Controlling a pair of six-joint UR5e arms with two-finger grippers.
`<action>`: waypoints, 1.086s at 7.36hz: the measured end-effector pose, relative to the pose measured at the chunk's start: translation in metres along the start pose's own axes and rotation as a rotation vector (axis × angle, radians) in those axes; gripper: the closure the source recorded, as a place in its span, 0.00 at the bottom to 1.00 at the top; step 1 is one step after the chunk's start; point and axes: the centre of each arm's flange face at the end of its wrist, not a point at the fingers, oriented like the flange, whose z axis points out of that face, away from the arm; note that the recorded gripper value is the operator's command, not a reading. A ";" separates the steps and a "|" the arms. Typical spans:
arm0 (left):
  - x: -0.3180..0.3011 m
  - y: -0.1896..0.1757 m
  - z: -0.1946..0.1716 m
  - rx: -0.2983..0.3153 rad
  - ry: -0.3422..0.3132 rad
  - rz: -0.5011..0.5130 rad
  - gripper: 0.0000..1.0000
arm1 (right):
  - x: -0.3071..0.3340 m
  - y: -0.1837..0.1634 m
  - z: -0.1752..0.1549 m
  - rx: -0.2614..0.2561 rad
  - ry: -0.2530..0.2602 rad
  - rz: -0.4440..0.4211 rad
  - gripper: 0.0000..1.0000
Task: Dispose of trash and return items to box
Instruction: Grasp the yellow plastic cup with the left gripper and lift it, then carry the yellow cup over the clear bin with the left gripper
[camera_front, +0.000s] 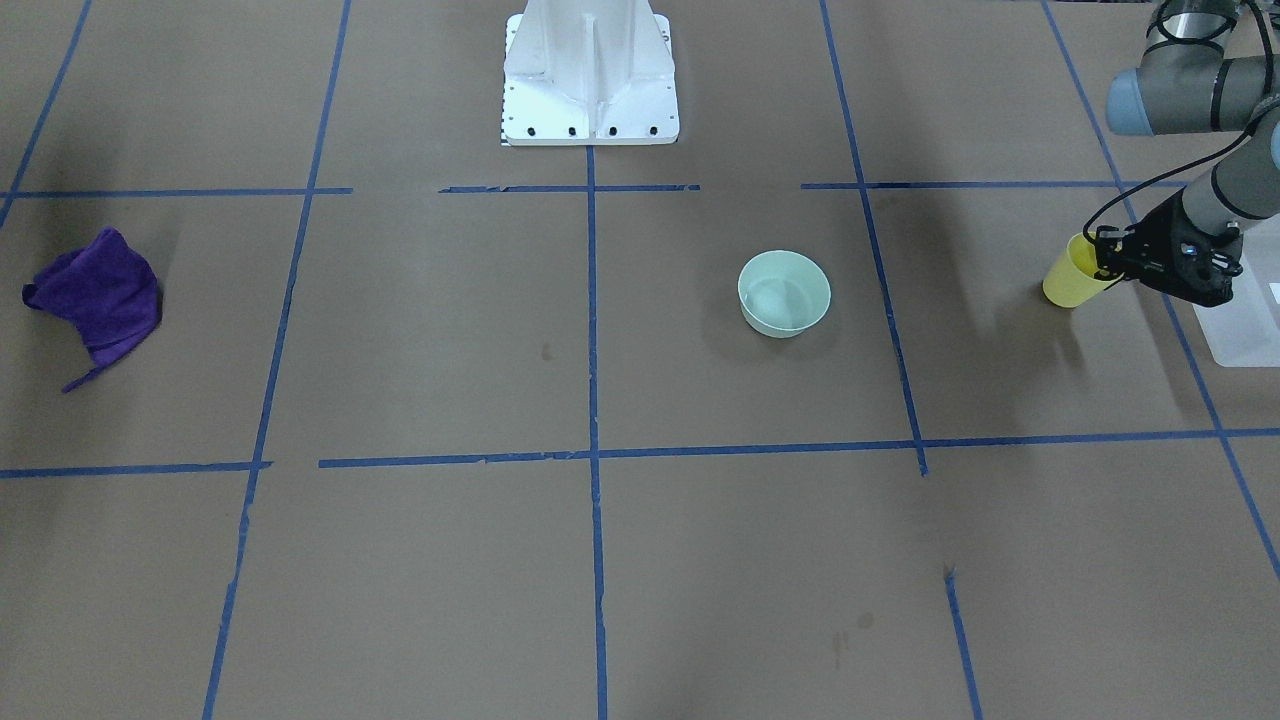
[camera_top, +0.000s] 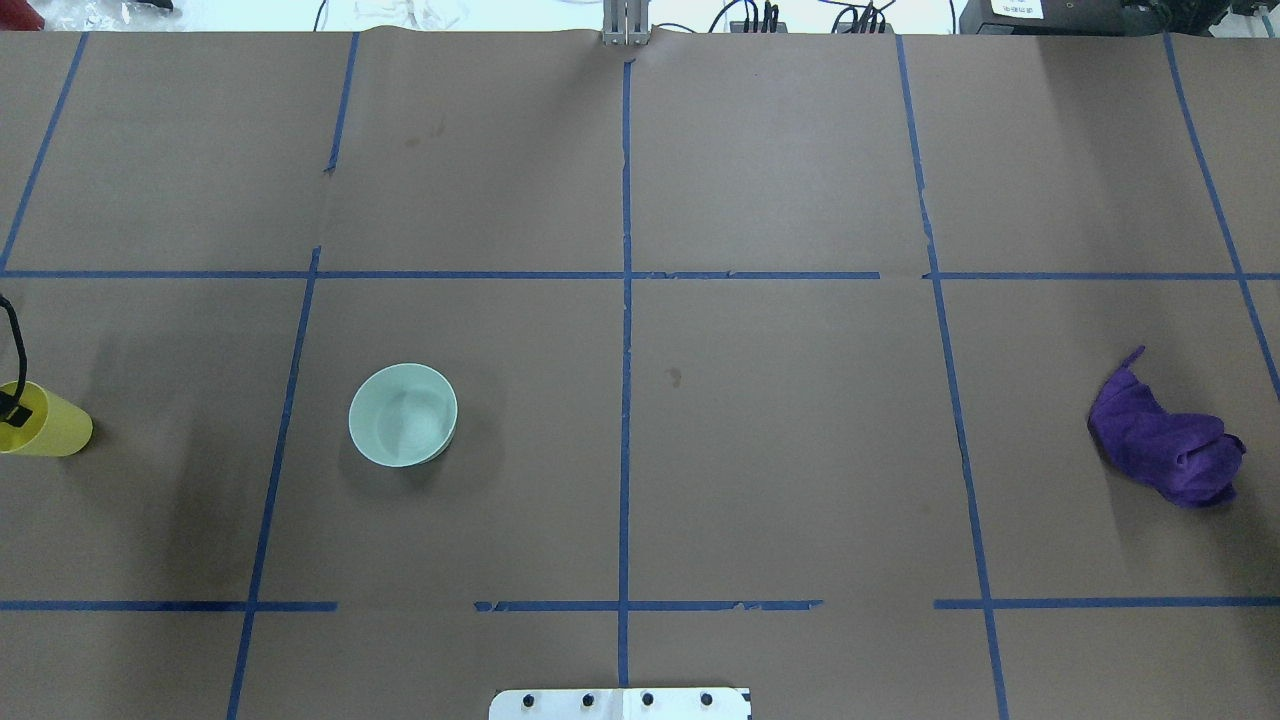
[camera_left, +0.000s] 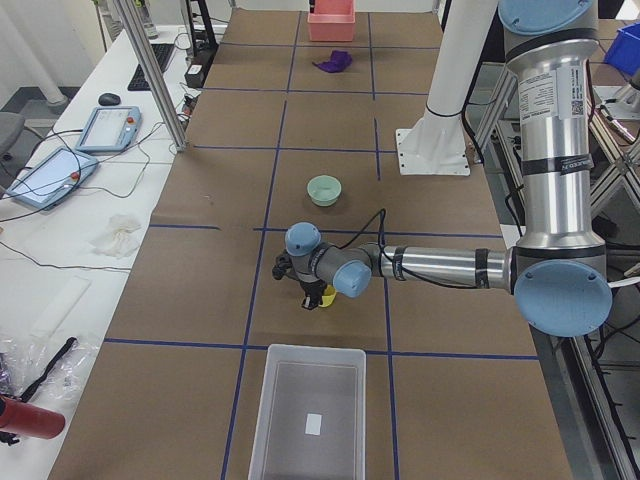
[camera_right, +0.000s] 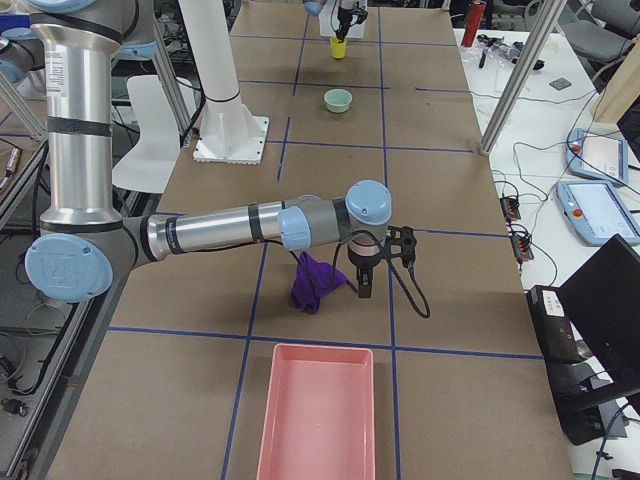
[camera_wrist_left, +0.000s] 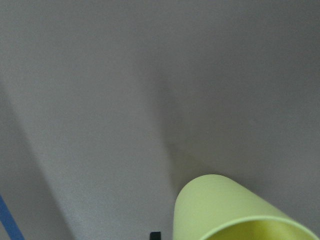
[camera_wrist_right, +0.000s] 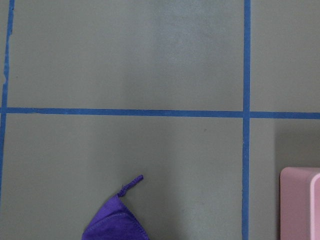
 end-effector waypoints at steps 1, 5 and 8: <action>0.014 -0.005 -0.016 0.030 0.009 0.002 1.00 | -0.003 0.000 -0.002 0.005 -0.002 -0.003 0.00; 0.057 -0.039 -0.082 0.146 0.059 -0.052 1.00 | -0.037 0.003 0.000 0.004 -0.017 -0.072 0.00; 0.086 -0.064 -0.130 0.218 0.074 -0.110 1.00 | -0.057 0.008 0.010 -0.012 -0.028 -0.064 0.00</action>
